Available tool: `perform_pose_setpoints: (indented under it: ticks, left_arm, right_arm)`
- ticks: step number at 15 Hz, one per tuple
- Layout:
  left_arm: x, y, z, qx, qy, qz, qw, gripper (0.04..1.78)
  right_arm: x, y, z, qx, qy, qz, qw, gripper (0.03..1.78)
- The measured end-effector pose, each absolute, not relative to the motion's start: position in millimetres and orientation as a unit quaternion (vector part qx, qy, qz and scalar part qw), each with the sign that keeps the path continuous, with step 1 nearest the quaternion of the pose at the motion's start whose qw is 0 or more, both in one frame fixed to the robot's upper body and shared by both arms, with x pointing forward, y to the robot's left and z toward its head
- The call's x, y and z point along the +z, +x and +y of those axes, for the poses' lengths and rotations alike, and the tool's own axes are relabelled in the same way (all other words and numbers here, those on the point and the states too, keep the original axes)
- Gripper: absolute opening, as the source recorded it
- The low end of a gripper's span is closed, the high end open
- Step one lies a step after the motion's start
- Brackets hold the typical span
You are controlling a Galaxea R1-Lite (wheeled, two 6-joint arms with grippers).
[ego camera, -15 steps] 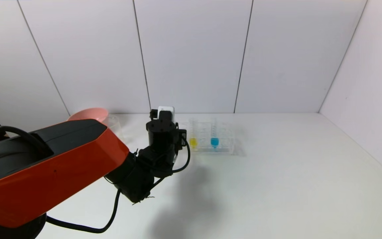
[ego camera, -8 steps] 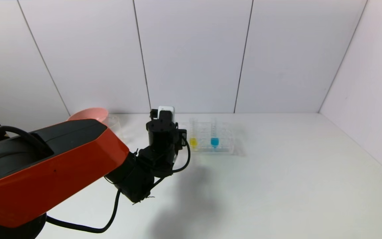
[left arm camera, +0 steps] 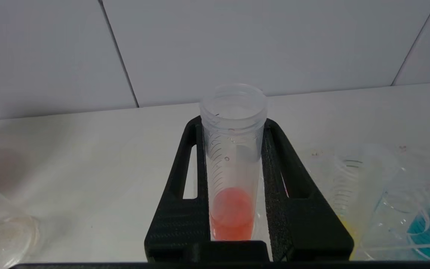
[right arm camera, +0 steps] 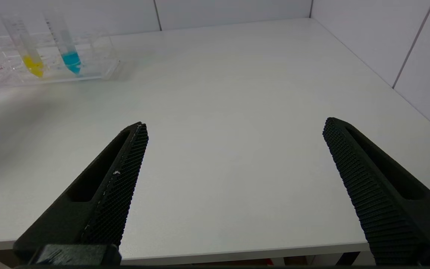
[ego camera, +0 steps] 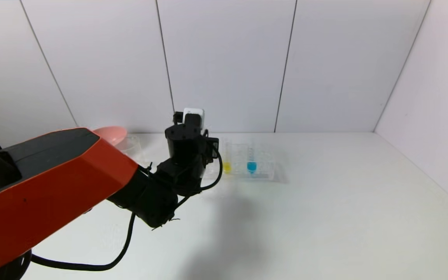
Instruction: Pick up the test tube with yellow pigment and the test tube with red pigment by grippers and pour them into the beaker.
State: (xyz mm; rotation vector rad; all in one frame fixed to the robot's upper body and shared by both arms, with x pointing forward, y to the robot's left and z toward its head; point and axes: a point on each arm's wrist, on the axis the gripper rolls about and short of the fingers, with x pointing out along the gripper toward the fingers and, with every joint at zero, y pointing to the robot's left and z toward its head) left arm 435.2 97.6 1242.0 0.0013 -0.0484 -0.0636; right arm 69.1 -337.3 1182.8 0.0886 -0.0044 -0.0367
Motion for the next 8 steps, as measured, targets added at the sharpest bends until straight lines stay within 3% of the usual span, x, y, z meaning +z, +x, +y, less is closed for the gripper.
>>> perform_pose_setpoints:
  ticks: [4, 8]
  left_arm:
    - [1273.7, 432.7, 98.9, -0.033, -0.002, -0.035, 0.999, 0.43]
    - [1287.6, 429.8, 100.5, -0.034, -0.01, -0.046, 0.998, 0.43]
  right_arm:
    - [1182.8, 69.1, -337.3, -0.018, 0.044, -0.002, 0.999, 1.71]
    - [1182.8, 69.1, -337.3, -0.018, 0.044, -0.002, 0.999, 1.71]
